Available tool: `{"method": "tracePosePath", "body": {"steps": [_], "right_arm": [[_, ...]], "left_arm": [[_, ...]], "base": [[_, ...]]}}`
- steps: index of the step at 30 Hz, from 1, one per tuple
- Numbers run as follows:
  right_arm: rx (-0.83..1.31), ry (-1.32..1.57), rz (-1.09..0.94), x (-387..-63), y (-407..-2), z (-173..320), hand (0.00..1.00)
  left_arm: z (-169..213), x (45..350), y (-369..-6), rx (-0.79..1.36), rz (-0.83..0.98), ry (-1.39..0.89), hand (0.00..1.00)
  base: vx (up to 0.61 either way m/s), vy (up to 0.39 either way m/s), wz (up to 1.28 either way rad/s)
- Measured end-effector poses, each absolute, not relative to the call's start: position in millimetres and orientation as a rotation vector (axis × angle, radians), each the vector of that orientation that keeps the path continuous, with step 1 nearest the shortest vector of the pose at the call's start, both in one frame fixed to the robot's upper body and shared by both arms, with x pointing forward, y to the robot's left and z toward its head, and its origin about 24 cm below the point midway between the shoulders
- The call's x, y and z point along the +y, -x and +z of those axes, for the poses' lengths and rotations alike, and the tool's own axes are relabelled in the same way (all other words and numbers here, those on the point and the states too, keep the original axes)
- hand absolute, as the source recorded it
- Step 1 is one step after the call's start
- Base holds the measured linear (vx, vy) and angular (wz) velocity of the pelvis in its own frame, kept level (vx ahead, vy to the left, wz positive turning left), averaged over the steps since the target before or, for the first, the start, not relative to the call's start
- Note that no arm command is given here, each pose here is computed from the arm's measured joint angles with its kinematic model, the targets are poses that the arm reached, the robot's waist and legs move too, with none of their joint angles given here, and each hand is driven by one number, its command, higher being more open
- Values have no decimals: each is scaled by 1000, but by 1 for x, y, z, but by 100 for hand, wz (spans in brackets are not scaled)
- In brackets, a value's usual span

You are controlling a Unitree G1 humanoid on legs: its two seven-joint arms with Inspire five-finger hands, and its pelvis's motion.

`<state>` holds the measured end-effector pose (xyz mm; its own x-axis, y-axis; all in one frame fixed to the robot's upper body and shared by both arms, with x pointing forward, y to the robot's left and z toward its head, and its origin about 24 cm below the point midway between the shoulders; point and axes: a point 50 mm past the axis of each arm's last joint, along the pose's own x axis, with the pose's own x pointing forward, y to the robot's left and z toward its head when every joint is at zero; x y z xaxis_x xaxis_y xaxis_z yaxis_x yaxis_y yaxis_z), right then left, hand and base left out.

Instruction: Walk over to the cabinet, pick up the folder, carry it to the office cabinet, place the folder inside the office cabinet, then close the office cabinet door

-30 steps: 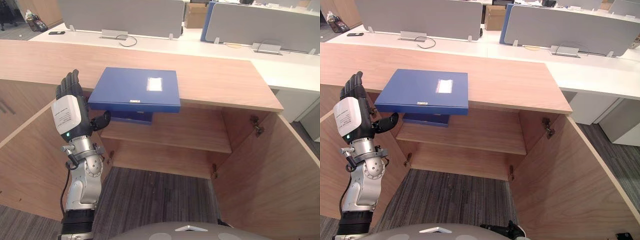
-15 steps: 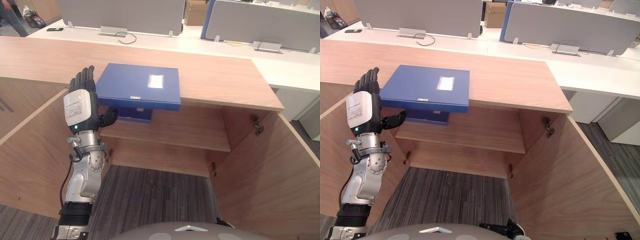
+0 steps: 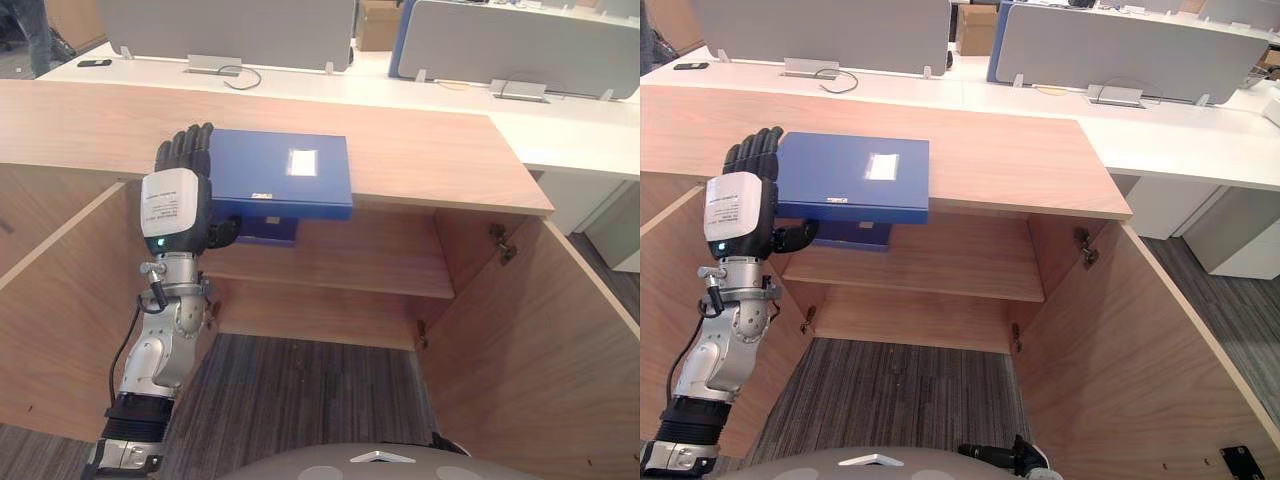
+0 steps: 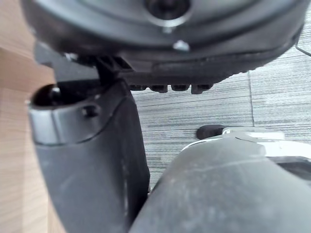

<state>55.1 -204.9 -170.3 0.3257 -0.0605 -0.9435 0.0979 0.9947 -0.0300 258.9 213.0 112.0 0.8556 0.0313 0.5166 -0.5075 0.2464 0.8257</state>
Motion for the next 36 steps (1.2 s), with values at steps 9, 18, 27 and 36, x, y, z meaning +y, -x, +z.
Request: {"method": "tracePosePath", "body": {"steps": [9, 18, 27, 36], "right_arm": [[1230, -30, -105, -207, -57, -170, 100], [1228, -25, -104, -208, -57, -169, 100], [1227, 10, -77, -208, -60, -169, 100], [1225, 24, -64, -208, -62, -169, 100]], "left_arm": [[89, 190, -261, -447, 115, -1354, 100], [80, 185, -260, -441, -29, -1410, 100], [78, 184, -263, -441, -53, -1431, 100], [89, 185, -272, -508, 39, -1493, 0]], "base": [[0, 0, 0], [0, 0, 0], [0, 0, 0], [0, 0, 0]]}}
